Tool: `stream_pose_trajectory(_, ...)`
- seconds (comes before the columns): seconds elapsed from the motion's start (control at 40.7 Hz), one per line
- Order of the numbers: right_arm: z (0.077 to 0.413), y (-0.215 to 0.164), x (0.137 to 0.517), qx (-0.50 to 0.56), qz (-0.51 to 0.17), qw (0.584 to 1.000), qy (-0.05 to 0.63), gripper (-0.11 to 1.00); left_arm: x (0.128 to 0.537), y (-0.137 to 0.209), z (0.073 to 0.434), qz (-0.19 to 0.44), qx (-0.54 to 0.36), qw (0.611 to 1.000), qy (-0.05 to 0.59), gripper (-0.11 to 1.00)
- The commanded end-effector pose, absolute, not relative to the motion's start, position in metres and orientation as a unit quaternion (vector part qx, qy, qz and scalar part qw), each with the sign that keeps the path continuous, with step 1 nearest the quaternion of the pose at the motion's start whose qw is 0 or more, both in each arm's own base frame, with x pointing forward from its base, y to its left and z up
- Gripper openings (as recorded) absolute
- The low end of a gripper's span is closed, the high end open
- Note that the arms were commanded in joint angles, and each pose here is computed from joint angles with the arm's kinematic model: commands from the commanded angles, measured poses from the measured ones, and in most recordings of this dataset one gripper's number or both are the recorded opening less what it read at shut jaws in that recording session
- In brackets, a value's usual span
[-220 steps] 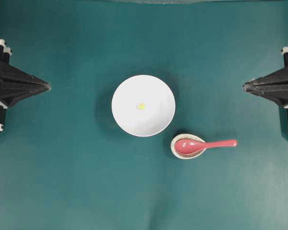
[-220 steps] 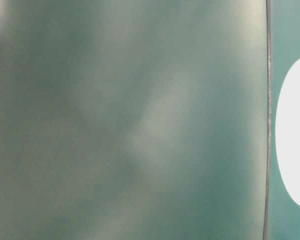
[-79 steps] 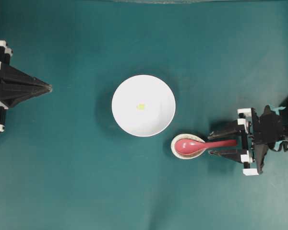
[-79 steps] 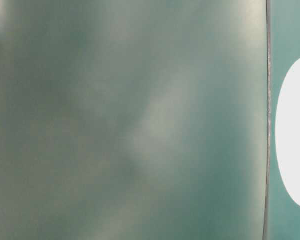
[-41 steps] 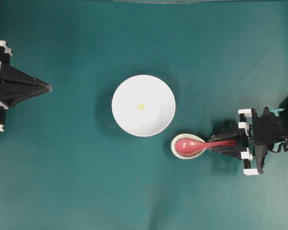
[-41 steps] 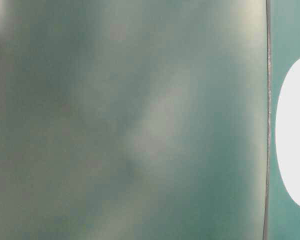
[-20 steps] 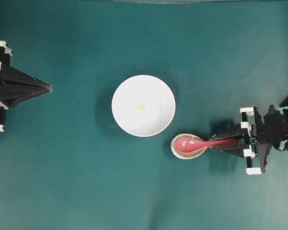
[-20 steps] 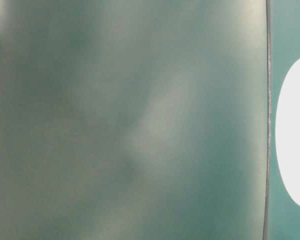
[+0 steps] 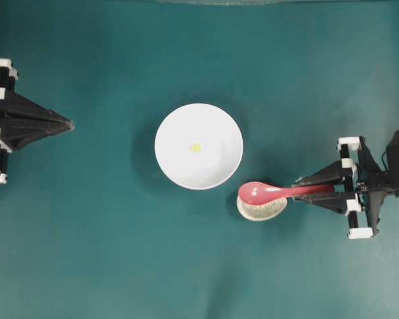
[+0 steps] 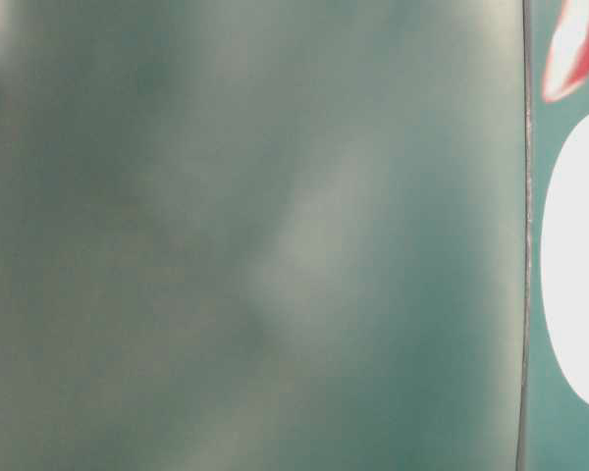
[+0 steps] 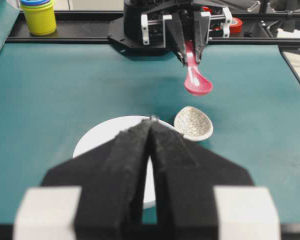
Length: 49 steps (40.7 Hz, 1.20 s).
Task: Scoop the yellow hexagonal prism block from the bowl with a spoon using the right arm.
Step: 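Close the right gripper on the spoon handle and lift it, then carry the spoon left over the white bowl and lower it inside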
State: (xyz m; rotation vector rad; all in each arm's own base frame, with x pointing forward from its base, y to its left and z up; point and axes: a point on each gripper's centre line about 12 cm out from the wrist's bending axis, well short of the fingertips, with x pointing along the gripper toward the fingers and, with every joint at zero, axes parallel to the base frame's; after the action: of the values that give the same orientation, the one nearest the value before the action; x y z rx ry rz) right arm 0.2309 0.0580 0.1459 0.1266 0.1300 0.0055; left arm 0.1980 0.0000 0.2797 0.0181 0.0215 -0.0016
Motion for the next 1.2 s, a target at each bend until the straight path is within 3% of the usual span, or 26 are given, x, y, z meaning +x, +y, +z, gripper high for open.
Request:
stream_pose_trajectory(0.0,0.165,0.057,0.238,0.071,0.003,0.996,0.058,0.23,0.200,0.000,0.290,-0.002,0.011,1.000,-0.002,-0.01)
stream_pose_trajectory(0.418,0.224,0.028,0.266,0.070,-0.004,0.988,0.138,0.23,0.201,0.000,0.290,-0.002,0.004,1.000,-0.007,-0.01)
stream_pose_trajectory(0.737,0.229,-0.012,0.287,0.091,-0.044,0.968,0.228,0.23,0.201,0.000,0.289,-0.001,0.011,1.000,-0.002,-0.01)
stream_pose_trajectory(1.18,0.240,-0.027,0.322,0.095,-0.019,0.940,0.328,0.23,0.201,0.000,0.288,-0.002,0.011,1.000,0.001,-0.01)
